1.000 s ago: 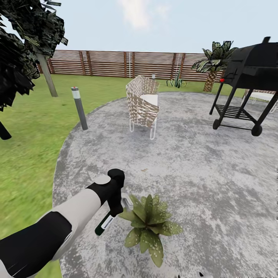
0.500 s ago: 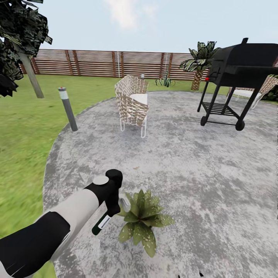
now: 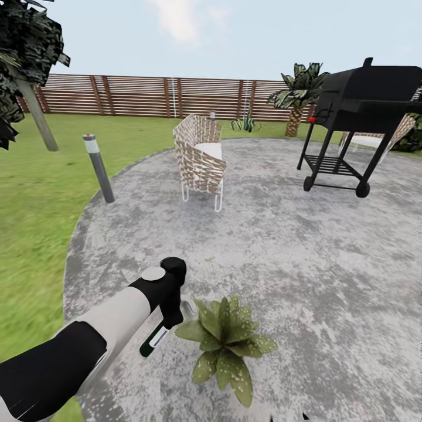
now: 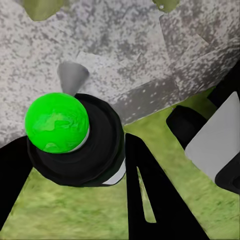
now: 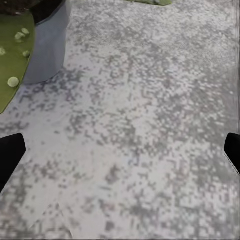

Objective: Pick up the pesticide atomizer in the garden and spray insectifuge to fully cover both potted plants in the garden.

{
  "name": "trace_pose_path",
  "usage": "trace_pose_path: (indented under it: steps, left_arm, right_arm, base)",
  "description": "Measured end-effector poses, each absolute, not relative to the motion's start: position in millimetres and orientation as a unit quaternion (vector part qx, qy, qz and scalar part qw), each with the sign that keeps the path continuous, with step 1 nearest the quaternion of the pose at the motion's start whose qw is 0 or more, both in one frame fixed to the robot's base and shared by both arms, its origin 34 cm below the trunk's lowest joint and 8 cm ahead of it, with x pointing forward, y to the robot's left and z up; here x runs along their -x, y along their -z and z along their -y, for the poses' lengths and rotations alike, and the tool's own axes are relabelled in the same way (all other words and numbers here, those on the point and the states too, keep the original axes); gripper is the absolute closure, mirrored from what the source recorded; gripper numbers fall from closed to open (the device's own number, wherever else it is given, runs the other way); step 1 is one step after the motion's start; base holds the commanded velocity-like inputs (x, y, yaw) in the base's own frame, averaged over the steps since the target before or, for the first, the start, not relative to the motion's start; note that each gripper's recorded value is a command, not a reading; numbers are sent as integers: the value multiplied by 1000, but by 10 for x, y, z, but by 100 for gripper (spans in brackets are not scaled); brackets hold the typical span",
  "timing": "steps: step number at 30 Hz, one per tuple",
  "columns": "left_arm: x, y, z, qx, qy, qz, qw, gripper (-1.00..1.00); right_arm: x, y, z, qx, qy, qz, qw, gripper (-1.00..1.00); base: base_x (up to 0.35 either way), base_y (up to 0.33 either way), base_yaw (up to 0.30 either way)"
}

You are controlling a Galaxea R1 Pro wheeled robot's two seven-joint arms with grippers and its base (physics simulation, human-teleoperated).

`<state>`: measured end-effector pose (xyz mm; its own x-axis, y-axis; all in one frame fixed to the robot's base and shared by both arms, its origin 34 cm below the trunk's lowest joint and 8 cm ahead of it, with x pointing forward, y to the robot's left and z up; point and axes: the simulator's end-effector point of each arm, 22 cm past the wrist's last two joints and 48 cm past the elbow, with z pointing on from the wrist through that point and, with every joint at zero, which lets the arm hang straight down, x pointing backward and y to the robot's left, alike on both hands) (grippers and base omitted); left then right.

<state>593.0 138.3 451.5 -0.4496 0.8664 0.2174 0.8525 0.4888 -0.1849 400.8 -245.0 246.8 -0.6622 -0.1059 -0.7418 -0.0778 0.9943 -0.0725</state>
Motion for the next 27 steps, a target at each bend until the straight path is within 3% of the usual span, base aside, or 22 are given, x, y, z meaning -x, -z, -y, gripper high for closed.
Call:
trace_pose_path:
  steps: [21, 27]
  left_arm:
    - [-5651, -4206, -1406, 508, -25, 848, 152, 100]
    - [-5767, -4289, -1309, 515, -25, 847, 129, 100]
  right_arm:
    - [-4014, -2469, 2455, 49, 18, -911, 408, -100]
    - [-4015, -2468, 2490, 50, 20, -911, 408, -100]
  base:
    - [19, 1, -11]
    - [-243, 0, 0]
